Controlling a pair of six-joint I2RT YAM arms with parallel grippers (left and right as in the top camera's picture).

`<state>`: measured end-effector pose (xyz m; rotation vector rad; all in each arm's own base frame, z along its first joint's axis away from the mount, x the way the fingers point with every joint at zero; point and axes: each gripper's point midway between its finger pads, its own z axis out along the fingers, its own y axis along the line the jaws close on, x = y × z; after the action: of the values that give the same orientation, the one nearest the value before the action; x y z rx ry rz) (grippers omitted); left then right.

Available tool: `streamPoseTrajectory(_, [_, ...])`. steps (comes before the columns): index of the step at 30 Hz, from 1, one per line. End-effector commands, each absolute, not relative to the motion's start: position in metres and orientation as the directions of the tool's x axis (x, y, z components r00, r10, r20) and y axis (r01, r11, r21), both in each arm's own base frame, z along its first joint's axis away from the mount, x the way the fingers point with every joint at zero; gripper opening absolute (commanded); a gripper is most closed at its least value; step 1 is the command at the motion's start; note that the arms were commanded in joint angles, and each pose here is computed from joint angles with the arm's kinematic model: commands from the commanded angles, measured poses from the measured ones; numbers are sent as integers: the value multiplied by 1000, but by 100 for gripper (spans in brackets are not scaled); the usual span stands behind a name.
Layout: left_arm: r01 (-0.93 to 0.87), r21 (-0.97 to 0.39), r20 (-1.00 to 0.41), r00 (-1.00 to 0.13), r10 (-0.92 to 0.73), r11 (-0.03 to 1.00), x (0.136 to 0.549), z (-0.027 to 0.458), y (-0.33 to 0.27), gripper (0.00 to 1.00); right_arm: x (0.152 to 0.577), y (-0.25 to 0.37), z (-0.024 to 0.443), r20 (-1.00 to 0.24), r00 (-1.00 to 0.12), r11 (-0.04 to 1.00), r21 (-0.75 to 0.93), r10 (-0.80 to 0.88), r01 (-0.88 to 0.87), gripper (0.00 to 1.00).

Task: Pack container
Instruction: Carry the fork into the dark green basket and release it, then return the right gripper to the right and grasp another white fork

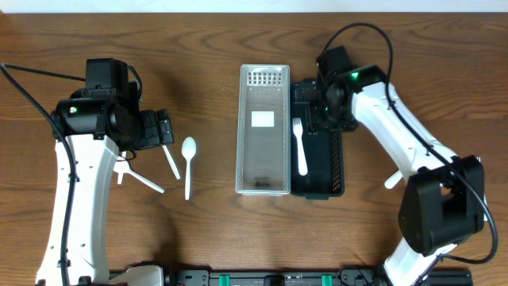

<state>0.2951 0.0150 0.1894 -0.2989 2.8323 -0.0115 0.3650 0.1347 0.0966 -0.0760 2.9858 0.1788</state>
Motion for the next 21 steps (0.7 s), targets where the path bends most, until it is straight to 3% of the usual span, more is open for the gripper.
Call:
streamPoseTrajectory(1, [-200, -27, -302, -932, -199, 979, 297, 195, 18, 98, 389, 102, 165, -331, -937, 989, 133, 108, 67, 52])
streamPoseTrajectory(2, [-200, -27, -302, -932, -199, 979, 297, 195, 18, 98, 391, 87, 176, -355, -918, 981, 143, 177, 133, 52])
streamPoseTrajectory(5, [-200, -27, -302, -932, -199, 979, 297, 195, 18, 98, 391, 30, 203, -393, -831, 918, 201, 394, 341, 99])
streamPoseTrajectory(8, [-200, -27, -302, -932, -199, 979, 297, 195, 18, 98, 380, -20, 203, -369, -780, 862, 192, 506, 468, 99])
streamPoseTrajectory(12, [-200, -27, -302, -932, -199, 979, 297, 195, 18, 98, 355, -67, 167, -280, -737, 786, 149, 615, 600, 99])
streamPoseTrajectory(21, [-200, -27, -302, -932, -199, 979, 297, 195, 18, 98, 312, -86, 66, -181, -707, 726, 70, 683, 684, 99])
